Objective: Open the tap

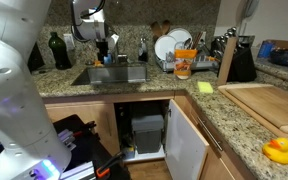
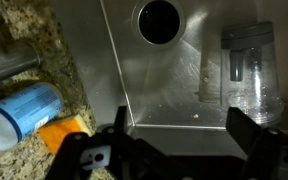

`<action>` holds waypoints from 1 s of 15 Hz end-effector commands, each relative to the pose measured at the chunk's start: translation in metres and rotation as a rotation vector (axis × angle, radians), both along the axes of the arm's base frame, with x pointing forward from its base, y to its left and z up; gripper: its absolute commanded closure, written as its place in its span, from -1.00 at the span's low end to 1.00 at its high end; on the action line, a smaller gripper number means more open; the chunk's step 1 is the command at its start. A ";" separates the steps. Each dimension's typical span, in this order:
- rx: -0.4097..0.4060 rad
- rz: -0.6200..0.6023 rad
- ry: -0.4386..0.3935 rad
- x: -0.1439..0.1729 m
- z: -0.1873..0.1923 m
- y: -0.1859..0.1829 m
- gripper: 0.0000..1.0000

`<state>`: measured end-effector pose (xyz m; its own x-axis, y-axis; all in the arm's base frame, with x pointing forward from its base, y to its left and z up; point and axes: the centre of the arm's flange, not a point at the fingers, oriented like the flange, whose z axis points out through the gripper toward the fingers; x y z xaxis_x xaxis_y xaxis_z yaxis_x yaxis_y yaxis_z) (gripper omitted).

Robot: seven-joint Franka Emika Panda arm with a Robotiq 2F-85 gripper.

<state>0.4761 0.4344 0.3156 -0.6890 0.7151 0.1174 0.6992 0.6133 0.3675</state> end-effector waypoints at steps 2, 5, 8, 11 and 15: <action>-0.007 0.023 -0.006 0.002 0.008 0.002 -1.00; -0.009 0.030 -0.004 0.002 0.006 0.002 -1.00; -0.008 0.129 -0.088 0.032 -0.006 0.002 -1.00; -0.093 0.225 -0.197 0.070 0.009 0.011 -1.00; -0.100 0.264 -0.244 0.068 0.023 0.006 -1.00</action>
<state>0.5451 0.4412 0.3390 -0.8513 0.5070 -0.1355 0.4090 0.8028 0.4339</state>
